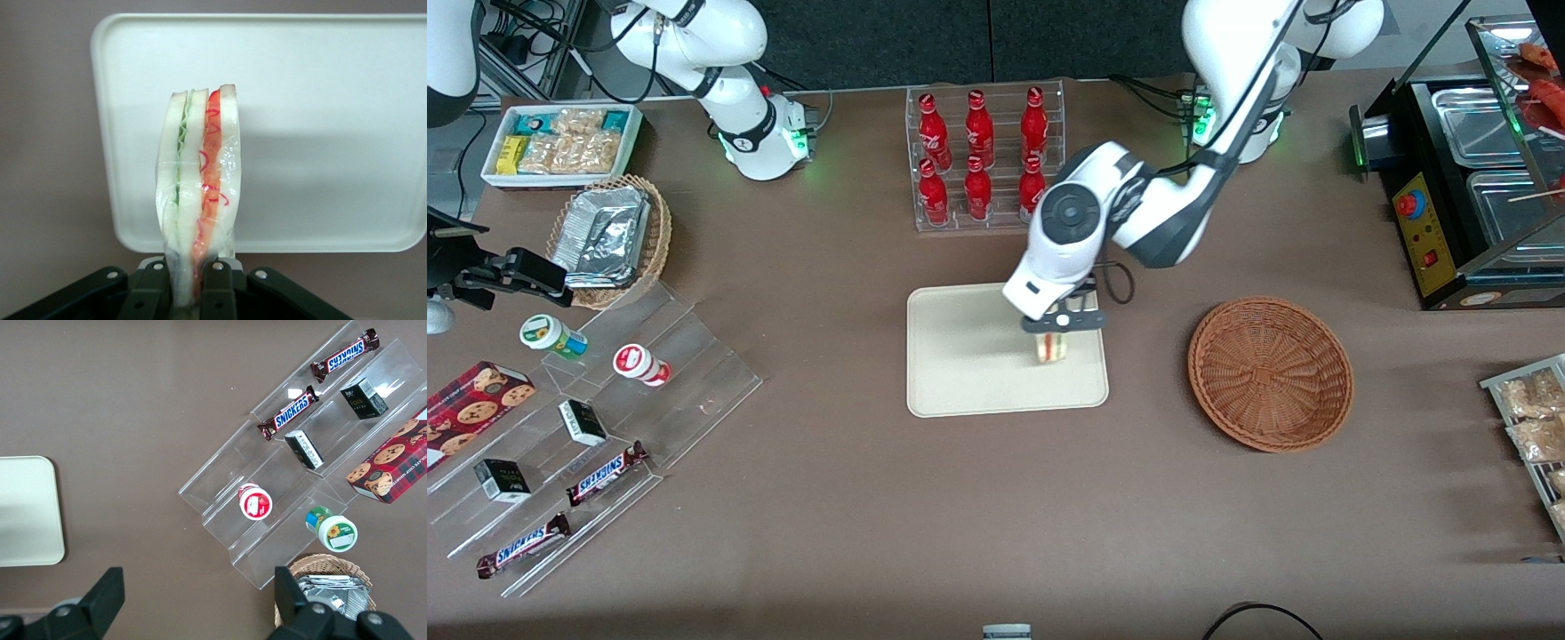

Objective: Place sandwich from basket to tray
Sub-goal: 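Carry the held sandwich over the cream tray with the left gripper, then lower the sandwich onto the tray and open the left gripper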

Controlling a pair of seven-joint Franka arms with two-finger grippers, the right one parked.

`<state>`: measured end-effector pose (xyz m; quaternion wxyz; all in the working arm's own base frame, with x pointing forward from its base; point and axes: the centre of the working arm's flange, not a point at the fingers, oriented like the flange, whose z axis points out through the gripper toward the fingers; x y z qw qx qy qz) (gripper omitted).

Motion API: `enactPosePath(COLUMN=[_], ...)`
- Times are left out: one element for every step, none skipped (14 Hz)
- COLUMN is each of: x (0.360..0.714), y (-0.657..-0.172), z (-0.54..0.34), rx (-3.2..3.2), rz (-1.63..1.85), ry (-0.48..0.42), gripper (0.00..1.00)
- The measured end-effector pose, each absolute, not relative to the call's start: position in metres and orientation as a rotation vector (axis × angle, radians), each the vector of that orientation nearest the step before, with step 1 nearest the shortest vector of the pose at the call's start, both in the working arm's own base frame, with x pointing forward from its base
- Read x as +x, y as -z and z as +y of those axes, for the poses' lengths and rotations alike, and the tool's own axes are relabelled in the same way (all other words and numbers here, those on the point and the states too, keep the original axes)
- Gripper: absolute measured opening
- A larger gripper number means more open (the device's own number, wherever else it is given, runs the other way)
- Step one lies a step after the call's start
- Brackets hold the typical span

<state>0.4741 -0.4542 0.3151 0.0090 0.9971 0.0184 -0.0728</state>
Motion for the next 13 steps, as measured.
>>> enactPosePath(x=[0.473, 0.47, 0.469, 0.468, 0.469, 0.471, 0.474, 0.476, 0.476, 0.476, 0.475, 0.475, 0.475], y=[-0.308, -0.299, -0.291, -0.283, -0.277, -0.273, -0.268, -0.265, -0.26, -0.256, -0.252, -0.25, -0.247], z=[-0.467, -0.479, -0.488, -0.494, -0.497, -0.497, -0.498, -0.499, -0.5, -0.501, -0.502, -0.503, -0.503], rx=[3.112, 3.111, 3.114, 3.122, 3.131, 3.134, 3.13, 3.128, 3.133, 3.145, 3.154, 3.156, 3.157], rz=[0.035, 0.014, -0.007, -0.027, -0.043, -0.049, -0.045, -0.046, -0.05, -0.049, -0.046, -0.046, -0.047], ry=[0.232, 0.24, 0.243, 0.239, 0.23, 0.219, 0.204, 0.183, 0.164, 0.151, 0.135, 0.12, 0.114], gripper=[0.15, 0.15, 0.15, 0.15, 0.15, 0.15, 0.15, 0.15, 0.15, 0.15, 0.15, 0.15, 0.15])
